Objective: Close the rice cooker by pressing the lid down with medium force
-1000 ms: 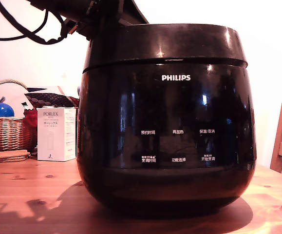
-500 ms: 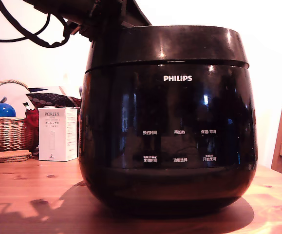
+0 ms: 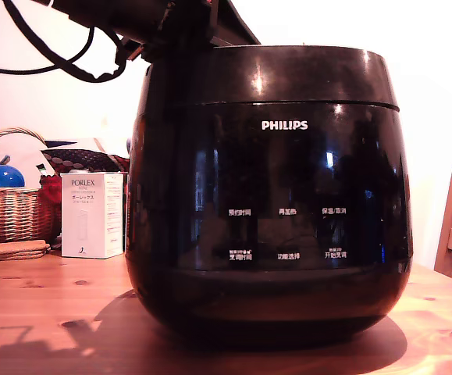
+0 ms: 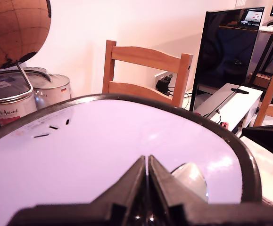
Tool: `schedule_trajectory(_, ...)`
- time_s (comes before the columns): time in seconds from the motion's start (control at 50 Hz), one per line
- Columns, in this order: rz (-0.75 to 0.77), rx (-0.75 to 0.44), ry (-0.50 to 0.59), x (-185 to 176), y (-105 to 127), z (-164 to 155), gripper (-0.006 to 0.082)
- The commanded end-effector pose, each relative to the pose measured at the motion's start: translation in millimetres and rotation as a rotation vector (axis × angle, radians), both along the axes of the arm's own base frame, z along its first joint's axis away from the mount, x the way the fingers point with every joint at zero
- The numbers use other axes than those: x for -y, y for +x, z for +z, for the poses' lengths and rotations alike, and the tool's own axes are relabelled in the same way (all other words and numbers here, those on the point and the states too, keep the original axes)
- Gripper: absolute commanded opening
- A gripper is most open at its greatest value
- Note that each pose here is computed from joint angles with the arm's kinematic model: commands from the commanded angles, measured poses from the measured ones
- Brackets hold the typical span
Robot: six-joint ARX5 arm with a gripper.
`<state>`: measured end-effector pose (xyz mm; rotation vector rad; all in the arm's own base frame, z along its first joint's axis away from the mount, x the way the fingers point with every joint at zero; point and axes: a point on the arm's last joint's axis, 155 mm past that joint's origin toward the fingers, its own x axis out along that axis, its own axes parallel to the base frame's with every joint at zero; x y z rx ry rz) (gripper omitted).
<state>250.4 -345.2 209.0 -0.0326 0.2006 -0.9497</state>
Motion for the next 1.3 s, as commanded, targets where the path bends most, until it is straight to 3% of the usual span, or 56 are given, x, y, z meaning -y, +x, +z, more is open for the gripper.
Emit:
schedule_trajectory(0.0, -0.016, -0.206, 0.247, -17.4, -21.1, -120.4, -0.0023)
schedule_trajectory(0.32, 0.056, -0.085, 0.162, -18.5, 16.2, -71.1, -0.0023)
schedule_trajectory(0.62, 0.124, 0.126, 0.057, -29.1, 51.1, 27.7, -0.0023)
schedule_trajectory(0.76, 0.167, 0.252, 0.065, -45.0, 65.0, 69.7, -0.0023)
schedule_trajectory(1.02, 0.38, 0.356, 0.088, -110.4, 94.0, 118.5, -0.0023)
schedule_trajectory(1.28, 0.626, 0.371, 0.14, -192.6, 115.4, 134.5, -0.0023)
